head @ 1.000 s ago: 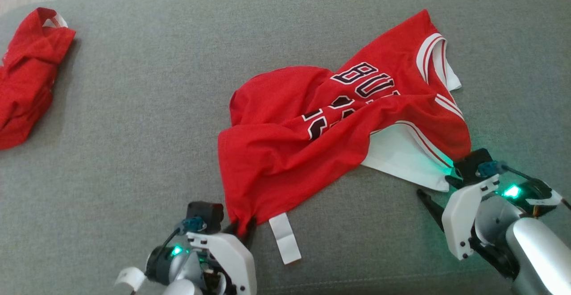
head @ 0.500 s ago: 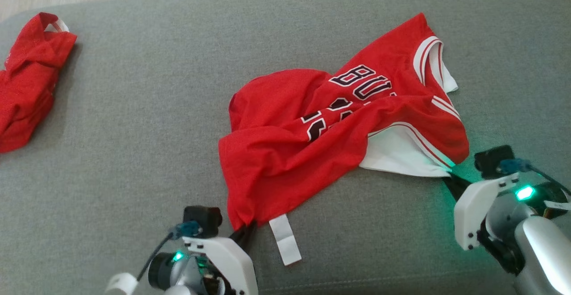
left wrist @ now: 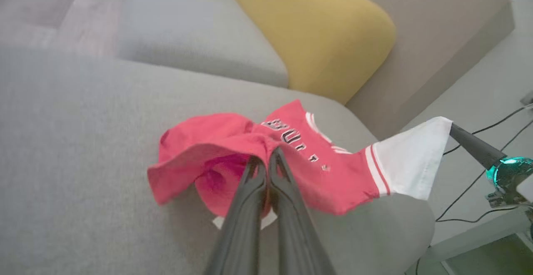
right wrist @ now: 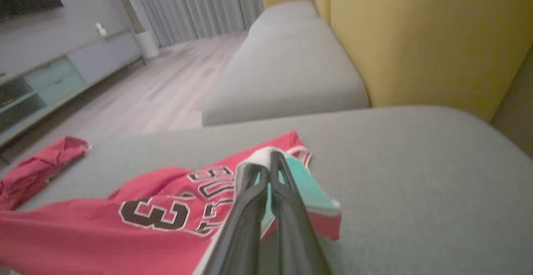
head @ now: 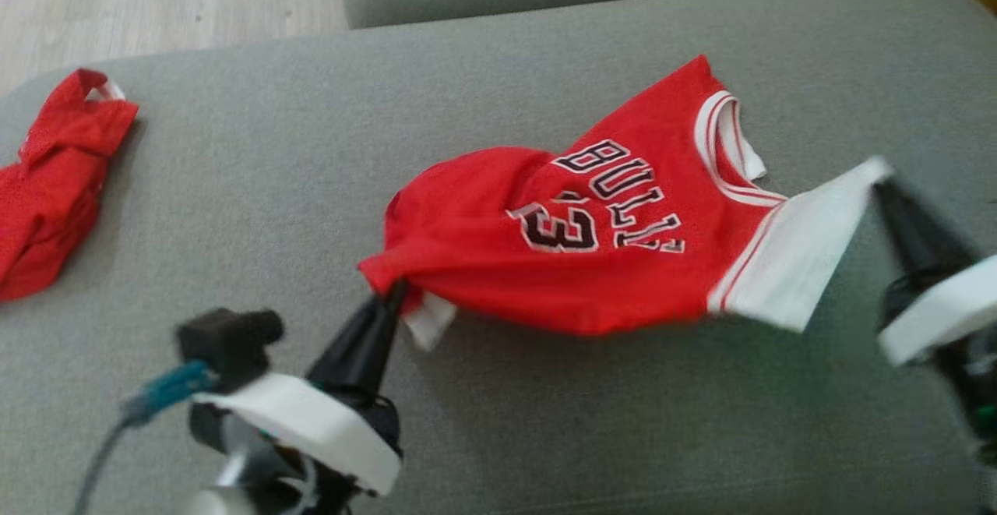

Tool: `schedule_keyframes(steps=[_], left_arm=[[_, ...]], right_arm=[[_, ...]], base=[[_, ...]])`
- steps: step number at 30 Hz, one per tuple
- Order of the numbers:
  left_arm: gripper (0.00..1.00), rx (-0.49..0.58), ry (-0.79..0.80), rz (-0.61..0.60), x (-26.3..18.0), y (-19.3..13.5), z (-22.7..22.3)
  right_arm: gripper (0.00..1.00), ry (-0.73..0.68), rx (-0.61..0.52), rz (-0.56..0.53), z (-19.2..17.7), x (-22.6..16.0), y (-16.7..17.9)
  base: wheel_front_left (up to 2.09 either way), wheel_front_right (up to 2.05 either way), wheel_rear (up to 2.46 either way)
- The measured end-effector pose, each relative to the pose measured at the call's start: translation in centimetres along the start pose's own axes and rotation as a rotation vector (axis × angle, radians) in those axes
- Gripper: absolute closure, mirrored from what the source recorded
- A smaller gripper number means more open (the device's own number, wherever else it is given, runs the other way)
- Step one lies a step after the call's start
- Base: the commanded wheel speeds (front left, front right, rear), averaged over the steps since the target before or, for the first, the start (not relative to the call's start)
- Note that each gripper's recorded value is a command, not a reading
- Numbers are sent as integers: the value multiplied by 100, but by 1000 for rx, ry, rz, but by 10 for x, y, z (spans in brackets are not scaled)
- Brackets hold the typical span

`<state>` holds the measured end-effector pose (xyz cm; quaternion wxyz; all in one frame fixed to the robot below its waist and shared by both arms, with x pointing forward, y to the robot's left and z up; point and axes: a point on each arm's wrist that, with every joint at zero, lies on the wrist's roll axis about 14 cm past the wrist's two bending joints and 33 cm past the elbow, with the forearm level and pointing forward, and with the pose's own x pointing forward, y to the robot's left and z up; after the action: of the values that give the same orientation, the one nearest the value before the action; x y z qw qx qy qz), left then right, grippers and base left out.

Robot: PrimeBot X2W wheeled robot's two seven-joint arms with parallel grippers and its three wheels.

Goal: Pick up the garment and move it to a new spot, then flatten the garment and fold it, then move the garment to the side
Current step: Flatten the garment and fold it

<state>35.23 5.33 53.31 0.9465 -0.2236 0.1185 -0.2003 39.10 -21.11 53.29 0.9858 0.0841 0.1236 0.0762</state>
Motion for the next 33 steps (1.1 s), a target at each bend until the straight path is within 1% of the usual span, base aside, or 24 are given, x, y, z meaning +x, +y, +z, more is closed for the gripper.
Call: schedule_keyframes(steps=[4,12,16,19,21,22,25,30,33], left_arm=[[100,20,-98,-90,-7,-23,44],[100,105,-288,-294,-15,-73,133],[100,143,-329,-380,-17,-93,163],[100,159,-330,-430,-12,-103,178],[100,179,-310,-442,-2,-104,183],[100,179,-310,-442,-2,-104,183],[100,184,-255,-398,29,-89,185],[100,196,-169,-247,102,-39,184],[100,228,-159,-127,148,-3,189]], right_arm=[[100,-180,0,0,66,-28,-1],[100,-494,-69,33,187,-72,7],[100,-613,-120,33,239,-89,6],[100,-645,-150,19,267,-87,0],[100,-619,-157,18,275,-72,-2],[100,-619,-157,18,275,-72,-2],[100,-550,-151,20,271,-34,-5],[100,-443,-160,-17,255,52,-13],[100,-419,-169,-48,250,104,-16]], base=[[0,0,0],[0,0,0],[0,0,0],[0,0,0],[0,0,0],[0,0,0],[0,0,0],[0,0,0],[0,0,0]])
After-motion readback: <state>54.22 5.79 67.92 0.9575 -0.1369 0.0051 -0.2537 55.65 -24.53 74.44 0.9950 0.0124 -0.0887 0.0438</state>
